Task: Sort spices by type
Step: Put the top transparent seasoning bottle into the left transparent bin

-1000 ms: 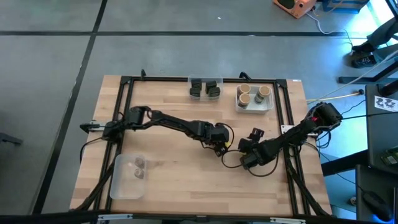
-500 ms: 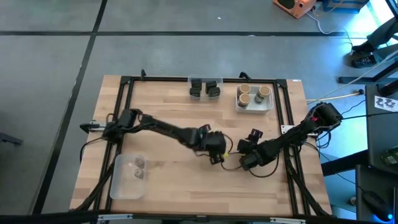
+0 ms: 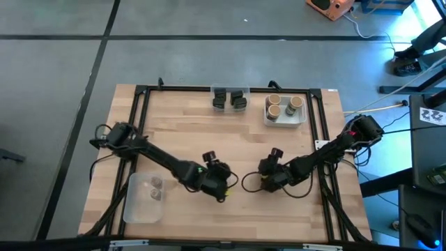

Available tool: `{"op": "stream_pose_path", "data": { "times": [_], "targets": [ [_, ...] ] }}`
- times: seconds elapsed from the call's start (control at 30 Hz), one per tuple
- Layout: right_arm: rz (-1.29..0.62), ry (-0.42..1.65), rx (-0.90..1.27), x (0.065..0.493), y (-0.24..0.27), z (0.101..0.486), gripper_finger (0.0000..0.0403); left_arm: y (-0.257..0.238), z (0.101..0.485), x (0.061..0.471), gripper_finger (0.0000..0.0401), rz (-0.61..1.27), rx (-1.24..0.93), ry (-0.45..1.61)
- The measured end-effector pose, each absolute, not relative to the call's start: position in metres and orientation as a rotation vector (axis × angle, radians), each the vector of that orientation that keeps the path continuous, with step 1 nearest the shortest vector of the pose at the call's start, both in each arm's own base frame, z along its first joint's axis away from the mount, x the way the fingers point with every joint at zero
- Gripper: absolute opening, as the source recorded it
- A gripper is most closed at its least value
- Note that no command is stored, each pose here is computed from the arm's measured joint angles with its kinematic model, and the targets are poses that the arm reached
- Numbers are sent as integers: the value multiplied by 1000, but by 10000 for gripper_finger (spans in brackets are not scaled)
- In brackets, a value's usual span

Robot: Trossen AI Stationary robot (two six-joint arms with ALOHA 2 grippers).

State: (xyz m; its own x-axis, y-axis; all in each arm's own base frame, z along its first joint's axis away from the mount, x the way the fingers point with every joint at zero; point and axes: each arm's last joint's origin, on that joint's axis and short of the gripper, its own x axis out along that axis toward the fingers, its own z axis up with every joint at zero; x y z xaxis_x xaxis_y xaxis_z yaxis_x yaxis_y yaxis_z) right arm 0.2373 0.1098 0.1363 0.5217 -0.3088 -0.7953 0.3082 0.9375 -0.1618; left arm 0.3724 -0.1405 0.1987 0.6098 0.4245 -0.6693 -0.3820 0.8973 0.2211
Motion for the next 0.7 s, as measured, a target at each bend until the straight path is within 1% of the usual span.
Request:
{"op": "stream_pose_path", "data": {
  "times": [0.17, 0.33, 0.4, 0.47, 0.57, 0.7],
  "targets": [
    [-308, 857, 31, 247, 115, 142, 248, -138, 176, 349, 172, 366, -39, 612],
    [-252, 722, 42, 259, 121, 151, 248, -129, 146, 334, 172, 171, -126, 395],
    [-227, 672, 44, 264, 123, 154, 248, -124, 139, 331, 172, 104, -127, 319],
    [-199, 626, 29, 268, 126, 155, 248, -119, 131, 329, 172, 59, -102, 295],
    [-148, 572, -1, 275, 129, 157, 248, -113, 122, 332, 172, 1, -85, 310],
    [-62, 507, 6, 281, 132, 163, 248, -109, 117, 336, 172, -27, -61, 327]
  ]
}}
